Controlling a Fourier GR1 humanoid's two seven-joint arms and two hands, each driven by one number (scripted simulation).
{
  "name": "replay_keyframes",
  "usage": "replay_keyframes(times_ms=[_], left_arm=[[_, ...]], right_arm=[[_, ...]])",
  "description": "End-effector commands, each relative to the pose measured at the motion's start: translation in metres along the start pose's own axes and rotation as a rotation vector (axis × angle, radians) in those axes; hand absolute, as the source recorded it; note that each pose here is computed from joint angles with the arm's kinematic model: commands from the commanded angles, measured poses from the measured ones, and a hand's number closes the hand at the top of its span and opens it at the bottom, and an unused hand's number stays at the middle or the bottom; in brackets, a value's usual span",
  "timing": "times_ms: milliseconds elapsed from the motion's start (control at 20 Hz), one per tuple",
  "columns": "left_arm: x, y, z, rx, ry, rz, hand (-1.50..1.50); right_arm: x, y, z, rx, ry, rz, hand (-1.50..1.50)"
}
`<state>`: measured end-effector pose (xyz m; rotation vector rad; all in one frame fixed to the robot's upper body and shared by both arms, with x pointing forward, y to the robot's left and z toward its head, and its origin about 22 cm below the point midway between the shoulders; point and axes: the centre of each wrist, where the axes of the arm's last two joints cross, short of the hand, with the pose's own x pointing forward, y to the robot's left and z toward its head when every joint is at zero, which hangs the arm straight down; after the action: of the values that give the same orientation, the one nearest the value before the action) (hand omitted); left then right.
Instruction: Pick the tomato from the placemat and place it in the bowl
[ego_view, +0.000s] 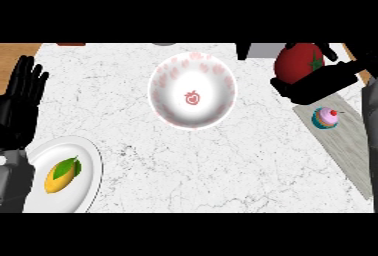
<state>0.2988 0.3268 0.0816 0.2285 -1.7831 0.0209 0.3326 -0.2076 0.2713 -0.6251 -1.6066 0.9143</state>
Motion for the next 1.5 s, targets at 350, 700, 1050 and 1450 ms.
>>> replay_keyframes(times_ms=[350, 700, 1050, 1450], left_arm=[[0.004, -0.023, 0.002, -0.001, -0.017, -0.003, 0.00], [0.001, -0.002, -0.004, 0.012, -0.019, -0.010, 0.00], [0.009, -0.007, -0.003, -0.009, -0.009, -0.004, 0.00], [-0.002, -0.025, -0.010, -0.034, -0.027, 0.014, 0.00]], right_arm=[[0.049, 0.109, -0.060, 0.133, 0.039, 0.020, 1.50], [0.028, 0.157, -0.088, 0.104, 0.119, 0.136, 1.50], [-0.020, 0.211, -0.095, 0.102, 0.305, -0.037, -1.50], [-0.027, 0.201, -0.105, -0.102, 0.181, -0.356, -1.50]])
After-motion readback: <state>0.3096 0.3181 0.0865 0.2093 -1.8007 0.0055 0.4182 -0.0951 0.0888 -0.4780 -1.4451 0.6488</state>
